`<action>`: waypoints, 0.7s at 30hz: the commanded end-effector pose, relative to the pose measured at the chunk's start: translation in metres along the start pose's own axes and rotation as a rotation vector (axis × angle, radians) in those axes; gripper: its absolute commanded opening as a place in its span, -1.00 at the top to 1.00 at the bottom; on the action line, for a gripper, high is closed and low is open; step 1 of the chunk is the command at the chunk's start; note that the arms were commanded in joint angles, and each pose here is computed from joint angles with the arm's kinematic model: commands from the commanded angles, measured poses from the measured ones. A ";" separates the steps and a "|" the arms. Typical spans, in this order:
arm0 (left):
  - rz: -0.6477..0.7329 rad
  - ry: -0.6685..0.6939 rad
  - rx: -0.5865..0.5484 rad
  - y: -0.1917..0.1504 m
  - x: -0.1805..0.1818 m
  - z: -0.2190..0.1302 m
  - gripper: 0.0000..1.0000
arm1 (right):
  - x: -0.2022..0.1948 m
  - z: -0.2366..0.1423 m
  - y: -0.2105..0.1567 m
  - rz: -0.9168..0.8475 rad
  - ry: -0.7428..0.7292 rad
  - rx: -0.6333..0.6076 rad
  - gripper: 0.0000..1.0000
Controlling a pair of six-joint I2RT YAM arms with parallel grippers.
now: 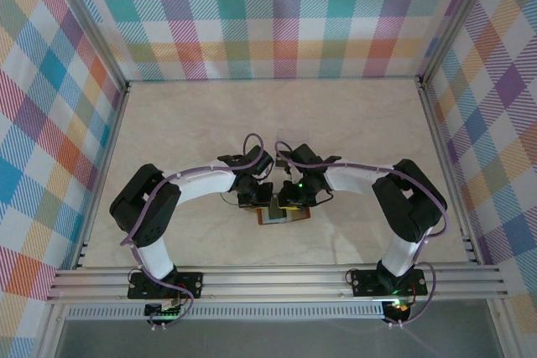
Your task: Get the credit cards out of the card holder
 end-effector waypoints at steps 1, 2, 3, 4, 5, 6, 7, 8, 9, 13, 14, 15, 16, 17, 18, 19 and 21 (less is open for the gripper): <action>-0.008 0.119 0.088 -0.020 0.021 0.013 0.97 | 0.004 -0.001 0.000 -0.005 0.056 0.010 0.60; -0.008 0.119 0.091 -0.020 0.021 0.014 0.97 | 0.004 -0.001 -0.001 -0.003 0.059 0.010 0.62; -0.007 0.118 0.089 -0.020 0.021 0.013 0.97 | 0.003 -0.002 0.000 -0.002 0.063 0.008 0.64; -0.009 0.119 0.090 -0.020 0.021 0.013 0.96 | 0.003 -0.002 -0.001 -0.001 0.063 0.008 0.65; -0.007 0.122 0.091 -0.020 0.022 0.013 0.97 | 0.002 -0.002 0.000 0.002 0.062 0.005 0.66; -0.008 0.121 0.090 -0.020 0.021 0.013 0.97 | 0.001 -0.003 0.000 0.004 0.060 0.003 0.67; -0.007 0.122 0.089 -0.020 0.021 0.013 0.97 | 0.001 -0.003 0.000 0.004 0.059 0.000 0.68; -0.008 0.122 0.091 -0.020 0.022 0.014 0.97 | -0.001 -0.003 0.000 0.010 0.057 -0.001 0.71; -0.009 0.121 0.090 -0.019 0.022 0.013 0.97 | -0.002 -0.003 0.000 0.011 0.054 -0.001 0.73; -0.008 0.130 0.095 -0.021 0.023 0.014 0.97 | -0.006 -0.004 0.000 0.018 0.046 -0.004 0.82; -0.009 0.131 0.093 -0.020 0.023 0.014 0.97 | -0.007 -0.005 0.001 0.021 0.042 -0.007 0.82; -0.006 0.133 0.095 -0.021 0.023 0.014 0.97 | -0.008 -0.005 0.001 0.022 0.040 -0.009 0.81; -0.006 0.132 0.097 -0.021 0.023 0.015 0.97 | -0.009 -0.005 0.001 0.025 0.038 -0.010 0.81; -0.006 0.134 0.096 -0.021 0.023 0.014 0.97 | -0.010 -0.006 0.001 0.027 0.036 -0.013 0.81; -0.007 0.137 0.097 -0.021 0.023 0.014 0.97 | -0.011 -0.007 0.002 0.027 0.036 -0.016 0.81; -0.006 0.140 0.099 -0.021 0.024 0.013 0.97 | -0.011 -0.007 0.002 0.029 0.034 -0.017 0.82; -0.006 0.145 0.101 -0.022 0.025 0.013 0.97 | -0.012 -0.008 0.003 0.033 0.033 -0.019 0.82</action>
Point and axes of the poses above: each hand's point on the last joint's axis, 136 mm out from that joint toward the fingers, its own z axis out along the fingers, its own x axis along the line the jaws close on, y = z × x, the point moved 4 cm from there along -z, back along the fingers, and after that the axes turned 14 degrees about z, right-handed, at the moved point
